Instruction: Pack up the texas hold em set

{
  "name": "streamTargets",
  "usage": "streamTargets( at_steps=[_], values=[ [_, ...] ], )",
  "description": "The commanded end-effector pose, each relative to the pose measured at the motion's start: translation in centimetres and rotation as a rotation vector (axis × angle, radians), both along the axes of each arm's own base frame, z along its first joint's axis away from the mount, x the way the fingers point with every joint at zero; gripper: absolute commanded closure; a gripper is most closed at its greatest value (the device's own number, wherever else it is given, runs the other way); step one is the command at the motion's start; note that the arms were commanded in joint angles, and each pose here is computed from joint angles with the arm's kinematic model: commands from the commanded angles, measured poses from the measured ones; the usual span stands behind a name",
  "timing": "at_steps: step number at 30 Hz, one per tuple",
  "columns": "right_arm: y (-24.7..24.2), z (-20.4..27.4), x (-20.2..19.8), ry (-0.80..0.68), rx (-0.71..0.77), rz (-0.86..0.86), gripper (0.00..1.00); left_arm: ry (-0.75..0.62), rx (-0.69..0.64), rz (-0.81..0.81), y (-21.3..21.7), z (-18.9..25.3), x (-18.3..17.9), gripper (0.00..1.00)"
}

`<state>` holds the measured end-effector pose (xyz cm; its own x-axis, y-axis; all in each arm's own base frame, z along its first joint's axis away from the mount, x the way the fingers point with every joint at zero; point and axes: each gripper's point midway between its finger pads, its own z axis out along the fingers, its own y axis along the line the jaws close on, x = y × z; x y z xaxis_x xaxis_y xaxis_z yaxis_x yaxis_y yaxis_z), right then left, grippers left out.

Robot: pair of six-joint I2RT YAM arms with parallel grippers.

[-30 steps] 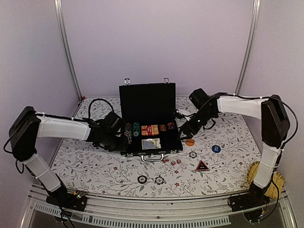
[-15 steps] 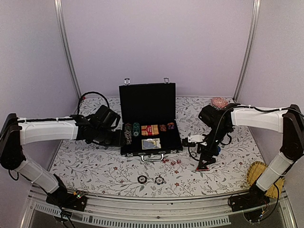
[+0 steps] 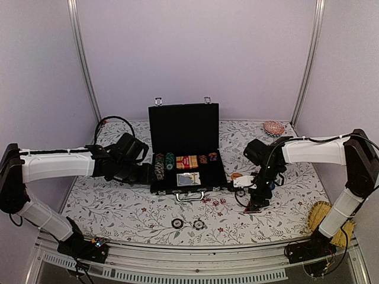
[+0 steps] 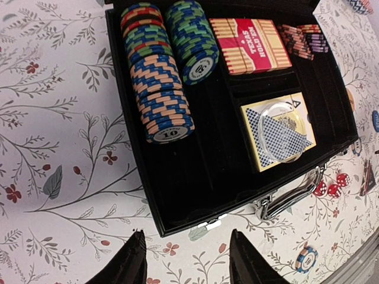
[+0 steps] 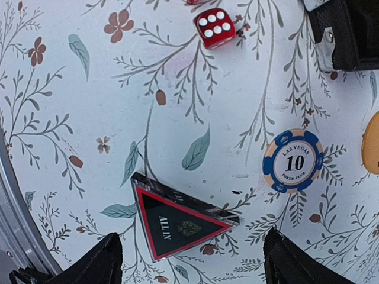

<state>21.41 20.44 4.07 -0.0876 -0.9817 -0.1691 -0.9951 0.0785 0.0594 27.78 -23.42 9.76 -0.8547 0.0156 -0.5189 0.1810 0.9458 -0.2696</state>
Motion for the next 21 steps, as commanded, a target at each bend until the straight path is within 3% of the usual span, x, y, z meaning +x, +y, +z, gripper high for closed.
streamTargets(
  at_steps=[1, 21],
  values=[
    [0.2, -0.8, 0.9, -0.034, -0.001, -0.011, 0.18, -0.007, -0.010, -0.010, -0.2, -0.2, -0.3, 0.52],
    [-0.6, -4.0, -0.2, 0.008, -0.066, -0.003, 0.25, 0.001, -0.010, -0.011, -0.2, -0.9, -0.3, 0.52]
  ],
)
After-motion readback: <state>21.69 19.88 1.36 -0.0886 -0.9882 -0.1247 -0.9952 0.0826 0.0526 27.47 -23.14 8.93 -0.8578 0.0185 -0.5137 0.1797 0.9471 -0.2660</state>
